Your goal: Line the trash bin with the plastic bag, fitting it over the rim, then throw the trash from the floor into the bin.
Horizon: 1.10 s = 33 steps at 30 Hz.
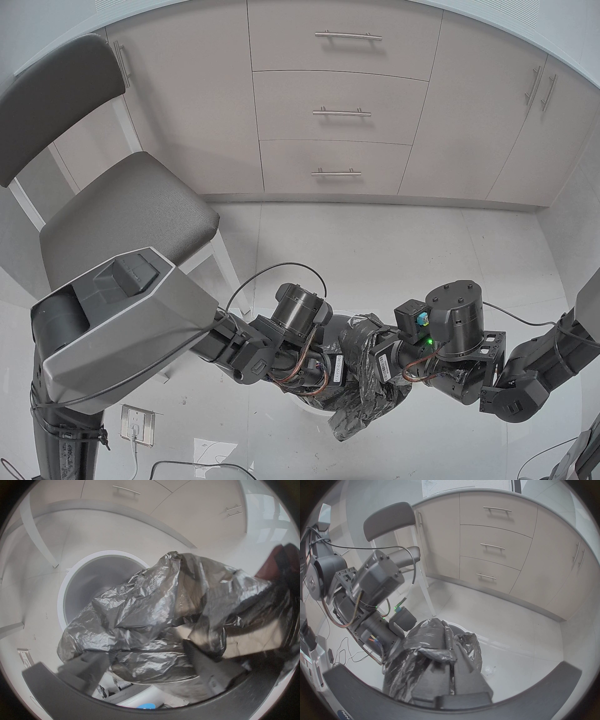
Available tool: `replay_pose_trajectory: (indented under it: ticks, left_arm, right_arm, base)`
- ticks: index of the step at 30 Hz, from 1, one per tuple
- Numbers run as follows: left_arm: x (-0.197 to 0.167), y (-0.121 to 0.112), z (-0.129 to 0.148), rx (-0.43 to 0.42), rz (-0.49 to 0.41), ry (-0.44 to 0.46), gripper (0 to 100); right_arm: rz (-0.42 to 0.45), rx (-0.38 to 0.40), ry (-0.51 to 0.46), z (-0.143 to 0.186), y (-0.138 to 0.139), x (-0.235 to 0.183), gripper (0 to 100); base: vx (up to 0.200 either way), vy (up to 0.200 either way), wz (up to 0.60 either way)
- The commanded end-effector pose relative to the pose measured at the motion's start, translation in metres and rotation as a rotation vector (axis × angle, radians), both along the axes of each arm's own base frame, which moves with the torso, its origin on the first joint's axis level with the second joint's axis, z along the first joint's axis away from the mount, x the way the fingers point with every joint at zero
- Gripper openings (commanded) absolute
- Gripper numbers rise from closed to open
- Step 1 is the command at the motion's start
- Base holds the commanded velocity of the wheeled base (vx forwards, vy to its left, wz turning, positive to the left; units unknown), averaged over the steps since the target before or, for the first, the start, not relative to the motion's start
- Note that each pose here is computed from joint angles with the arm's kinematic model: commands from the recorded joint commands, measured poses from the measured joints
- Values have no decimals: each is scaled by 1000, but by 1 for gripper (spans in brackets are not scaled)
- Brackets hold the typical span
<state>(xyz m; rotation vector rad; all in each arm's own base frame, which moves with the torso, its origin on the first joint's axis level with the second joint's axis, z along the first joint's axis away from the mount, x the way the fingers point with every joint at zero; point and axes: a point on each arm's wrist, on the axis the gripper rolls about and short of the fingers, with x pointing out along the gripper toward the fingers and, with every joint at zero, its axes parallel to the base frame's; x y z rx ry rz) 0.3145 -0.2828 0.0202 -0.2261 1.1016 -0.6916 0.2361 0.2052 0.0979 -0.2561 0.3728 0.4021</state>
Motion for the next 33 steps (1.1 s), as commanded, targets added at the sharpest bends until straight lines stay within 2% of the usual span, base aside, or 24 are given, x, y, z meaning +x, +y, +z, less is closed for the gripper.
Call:
replay_pose_trajectory:
  ticks: [1,13,21,26,33]
  left_arm:
    - [-6,5,14,-15,-8,-11,100]
    - [-13,14,11,-39,7,-16,100]
    - [-19,24,3,-14,53,41,100]
    - [-19,30,10,-50,98,54,100]
    - [-19,34,20,-75,112,37,100]
  right_arm:
    - [-2,2,-4,1,1,1,0]
    - [-4,5,-6,1,0,0,0]
    - [-11,3,-2,0,-1,2,0]
    - [-14,2,1,-1,-1,3,0]
    - [-22,9,3,0,-3,3,0]
  base:
    - [0,0,0]
    - [0,0,0]
    - [0,0,0]
    - [0,0,0]
    - [0,0,0]
